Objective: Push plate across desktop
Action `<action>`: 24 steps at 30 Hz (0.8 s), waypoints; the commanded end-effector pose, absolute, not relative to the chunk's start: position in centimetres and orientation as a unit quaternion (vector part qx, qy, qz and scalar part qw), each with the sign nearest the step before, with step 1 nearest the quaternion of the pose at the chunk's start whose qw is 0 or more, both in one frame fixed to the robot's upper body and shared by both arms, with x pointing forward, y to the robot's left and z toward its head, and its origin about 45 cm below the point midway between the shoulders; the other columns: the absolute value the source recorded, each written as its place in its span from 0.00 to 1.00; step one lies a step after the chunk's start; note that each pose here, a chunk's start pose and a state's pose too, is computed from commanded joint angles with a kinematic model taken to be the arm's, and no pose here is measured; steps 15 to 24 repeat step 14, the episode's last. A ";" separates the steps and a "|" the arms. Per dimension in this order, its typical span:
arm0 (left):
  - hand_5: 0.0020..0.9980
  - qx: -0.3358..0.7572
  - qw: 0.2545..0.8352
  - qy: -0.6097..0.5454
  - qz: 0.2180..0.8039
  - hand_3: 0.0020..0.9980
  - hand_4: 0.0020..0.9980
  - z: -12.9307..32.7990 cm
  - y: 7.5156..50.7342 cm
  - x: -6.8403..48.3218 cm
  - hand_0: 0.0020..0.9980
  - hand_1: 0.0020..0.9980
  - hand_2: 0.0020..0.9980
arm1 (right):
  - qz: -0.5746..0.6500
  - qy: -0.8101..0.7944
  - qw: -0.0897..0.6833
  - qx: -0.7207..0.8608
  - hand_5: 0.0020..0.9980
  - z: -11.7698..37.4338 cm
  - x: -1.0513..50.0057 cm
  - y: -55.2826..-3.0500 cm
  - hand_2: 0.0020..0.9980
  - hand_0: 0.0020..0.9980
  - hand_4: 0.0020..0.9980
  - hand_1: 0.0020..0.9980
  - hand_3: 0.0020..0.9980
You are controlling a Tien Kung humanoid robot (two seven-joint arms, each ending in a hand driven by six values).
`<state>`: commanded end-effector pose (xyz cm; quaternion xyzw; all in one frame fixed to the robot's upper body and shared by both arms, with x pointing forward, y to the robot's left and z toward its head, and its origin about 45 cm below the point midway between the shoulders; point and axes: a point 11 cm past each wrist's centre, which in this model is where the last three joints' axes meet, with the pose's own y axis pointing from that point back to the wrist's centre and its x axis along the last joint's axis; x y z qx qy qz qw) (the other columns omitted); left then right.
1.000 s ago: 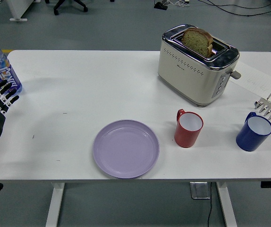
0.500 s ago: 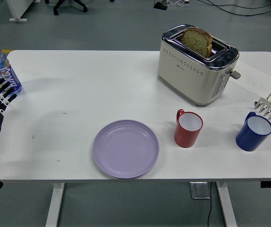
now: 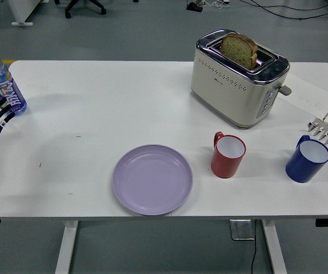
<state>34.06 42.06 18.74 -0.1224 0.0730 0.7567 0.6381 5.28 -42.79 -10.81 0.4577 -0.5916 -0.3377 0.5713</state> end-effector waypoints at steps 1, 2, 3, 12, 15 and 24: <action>1.00 -0.122 0.637 0.074 0.758 0.77 0.52 18.7 42.1 34.0 0.78 0.80 0.81 | -0.338 -0.592 0.571 0.457 0.35 -10.8 5.2 -42.8 0.65 0.60 0.14 0.55 0.62; 1.00 -0.123 0.636 0.075 0.758 0.77 0.52 18.6 42.2 33.9 0.78 0.80 0.81 | -0.339 -0.592 0.571 0.457 0.35 -10.8 5.2 -42.8 0.65 0.60 0.14 0.55 0.62; 1.00 -0.123 0.635 0.076 0.759 0.77 0.52 18.5 42.2 33.9 0.78 0.80 0.81 | -0.339 -0.591 0.571 0.457 0.35 -10.8 5.1 -42.8 0.65 0.60 0.14 0.55 0.62; 1.00 -0.120 0.636 0.081 0.758 0.77 0.52 18.0 41.9 33.8 0.77 0.80 0.80 | -0.344 -0.585 0.578 0.453 0.35 -11.0 4.3 -42.7 0.65 0.60 0.14 0.54 0.62; 1.00 -0.118 0.635 0.083 0.759 0.77 0.52 17.8 41.8 33.7 0.77 0.80 0.80 | -0.346 -0.584 0.579 0.452 0.35 -11.0 4.1 -42.7 0.65 0.60 0.14 0.54 0.62; 1.00 -0.118 0.635 0.083 0.759 0.77 0.52 17.8 41.8 33.7 0.77 0.80 0.80 | -0.346 -0.584 0.579 0.452 0.35 -11.0 4.1 -42.7 0.65 0.60 0.14 0.54 0.62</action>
